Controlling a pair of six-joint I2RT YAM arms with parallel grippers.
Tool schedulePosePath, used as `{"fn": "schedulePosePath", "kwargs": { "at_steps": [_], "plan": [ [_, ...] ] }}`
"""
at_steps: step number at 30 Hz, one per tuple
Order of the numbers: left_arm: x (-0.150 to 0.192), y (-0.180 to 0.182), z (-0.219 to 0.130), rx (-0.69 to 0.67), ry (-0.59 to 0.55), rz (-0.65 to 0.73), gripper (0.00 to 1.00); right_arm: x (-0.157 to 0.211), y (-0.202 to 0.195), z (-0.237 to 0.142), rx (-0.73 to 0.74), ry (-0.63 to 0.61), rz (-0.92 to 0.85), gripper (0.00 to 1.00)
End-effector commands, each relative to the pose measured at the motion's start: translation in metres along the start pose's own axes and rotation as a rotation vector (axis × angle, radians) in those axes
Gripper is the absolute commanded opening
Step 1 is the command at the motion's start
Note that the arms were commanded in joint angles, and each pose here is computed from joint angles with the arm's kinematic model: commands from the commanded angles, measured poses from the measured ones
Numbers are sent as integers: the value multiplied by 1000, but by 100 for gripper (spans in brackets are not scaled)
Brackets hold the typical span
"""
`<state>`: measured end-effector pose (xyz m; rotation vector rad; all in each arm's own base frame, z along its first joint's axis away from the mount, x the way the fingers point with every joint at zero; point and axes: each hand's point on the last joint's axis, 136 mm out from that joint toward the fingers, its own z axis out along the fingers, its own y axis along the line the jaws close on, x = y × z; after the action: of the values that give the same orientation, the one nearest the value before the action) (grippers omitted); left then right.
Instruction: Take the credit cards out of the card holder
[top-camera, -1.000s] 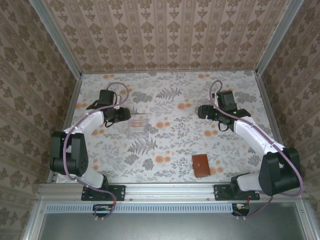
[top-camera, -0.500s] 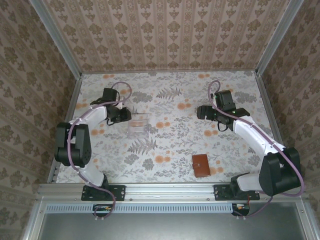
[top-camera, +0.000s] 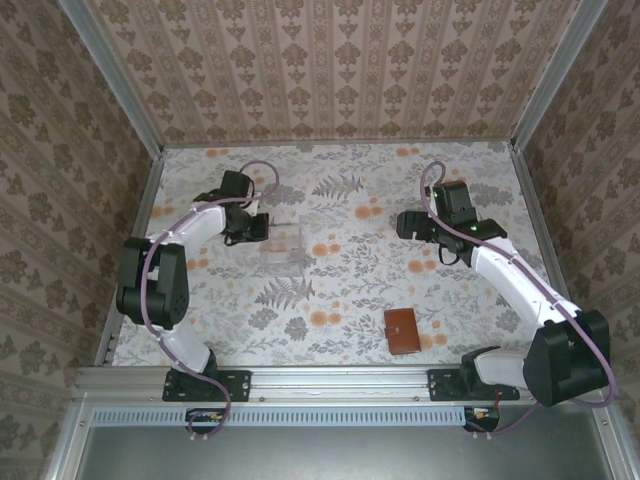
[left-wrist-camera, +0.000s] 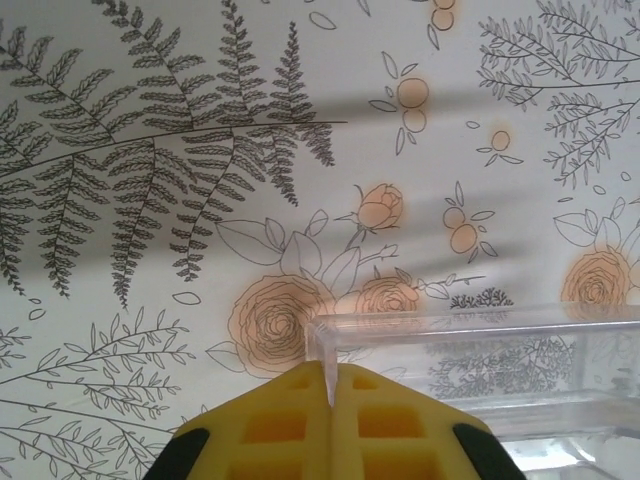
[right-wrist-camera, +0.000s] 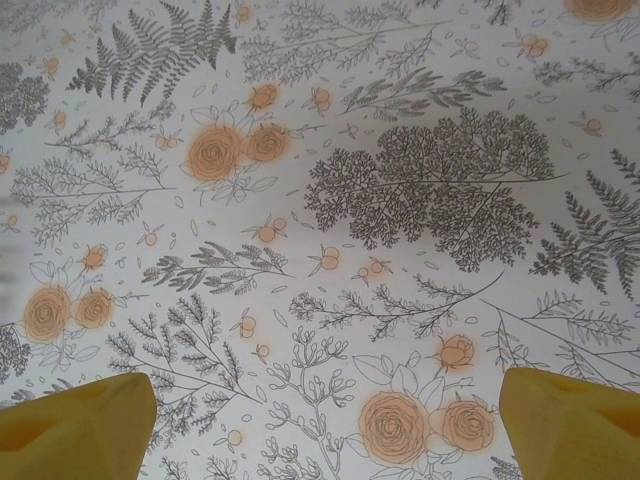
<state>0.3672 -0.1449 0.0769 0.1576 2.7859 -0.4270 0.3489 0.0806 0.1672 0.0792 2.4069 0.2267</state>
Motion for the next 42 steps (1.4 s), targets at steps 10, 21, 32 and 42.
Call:
{"fn": "schedulePosePath", "kwargs": {
  "at_steps": [10,21,32,42],
  "plan": [
    [-34,-63,-3,-156,-3,25,5,-15,-5,-23,49,-54,-21,91],
    [-61,-142,33,-207,0,68,5,-19,-9,-18,65,-41,-8,92],
    [-65,-144,54,-263,7,31,6,-16,-3,-15,33,-29,-10,92],
    [-60,-139,56,-235,4,5,20,-14,-2,-18,26,-24,-12,92]
  ]
}}
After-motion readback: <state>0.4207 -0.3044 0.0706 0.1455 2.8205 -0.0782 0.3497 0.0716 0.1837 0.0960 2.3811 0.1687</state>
